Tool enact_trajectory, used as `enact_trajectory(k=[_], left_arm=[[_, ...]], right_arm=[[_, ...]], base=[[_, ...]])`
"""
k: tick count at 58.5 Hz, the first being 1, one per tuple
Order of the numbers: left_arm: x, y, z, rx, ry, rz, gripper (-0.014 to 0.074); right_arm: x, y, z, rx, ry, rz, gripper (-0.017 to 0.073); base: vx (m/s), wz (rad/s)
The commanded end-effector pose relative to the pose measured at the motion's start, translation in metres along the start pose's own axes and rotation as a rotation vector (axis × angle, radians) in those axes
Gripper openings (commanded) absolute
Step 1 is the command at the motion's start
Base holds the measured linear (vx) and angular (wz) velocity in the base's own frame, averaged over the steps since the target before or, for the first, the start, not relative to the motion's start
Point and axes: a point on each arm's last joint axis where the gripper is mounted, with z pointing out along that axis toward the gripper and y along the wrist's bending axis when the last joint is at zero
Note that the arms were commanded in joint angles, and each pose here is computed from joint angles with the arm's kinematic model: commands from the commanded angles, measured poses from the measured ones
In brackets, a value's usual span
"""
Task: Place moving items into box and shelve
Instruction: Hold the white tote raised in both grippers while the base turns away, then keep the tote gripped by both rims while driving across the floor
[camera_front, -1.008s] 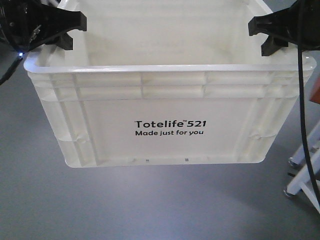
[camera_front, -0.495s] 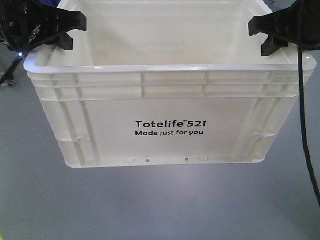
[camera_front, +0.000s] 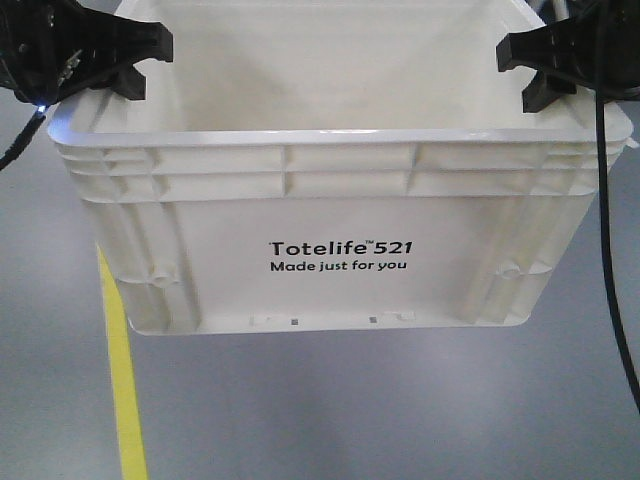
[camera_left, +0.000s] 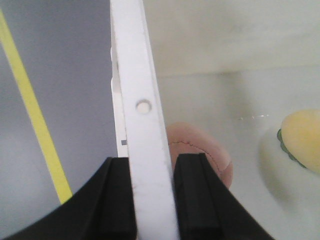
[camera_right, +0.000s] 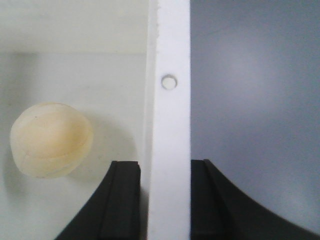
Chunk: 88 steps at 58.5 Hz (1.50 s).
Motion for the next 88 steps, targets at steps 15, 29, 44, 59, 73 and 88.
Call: enact_trajectory(k=[15, 29, 44, 59, 73, 88], left_arm=[[-0.0174, 0.0045, -0.0351, 0.007, -0.214, 0.035, -0.0001], [-0.0174, 0.0045, -0.0354, 0.008, -0.215, 0.034, -0.0001], [-0.0174, 0.0045, -0.0354, 0.008, -0.215, 0.034, -0.0001], [-0.0174, 0.0045, -0.0354, 0.008, -0.215, 0.034, -0.0001], [-0.0174, 0.0045, -0.0354, 0.008, -0.215, 0.034, -0.0001], [-0.0174, 0.0045, -0.0354, 0.008, -0.215, 0.034, -0.0001]], right_arm=[[-0.0113, -0.0105, -0.0293, 0.061, -0.180, -0.035, -0.0001], [-0.0113, -0.0105, -0.0293, 0.062, -0.180, -0.036, -0.0001], [-0.0114, -0.0106, -0.0293, 0.063, -0.180, -0.036, -0.0001], [-0.0114, -0.0106, -0.0293, 0.063, -0.180, -0.036, -0.0001], [-0.0114, -0.0106, -0.0293, 0.063, -0.180, -0.036, -0.0001], [-0.0114, -0.0106, -0.0293, 0.063, -0.180, -0.036, -0.0001]], base=[[0.04, 0.76], [0.12, 0.56], [0.19, 0.42], [0.28, 0.27], [0.38, 0.13], [0.47, 0.06]])
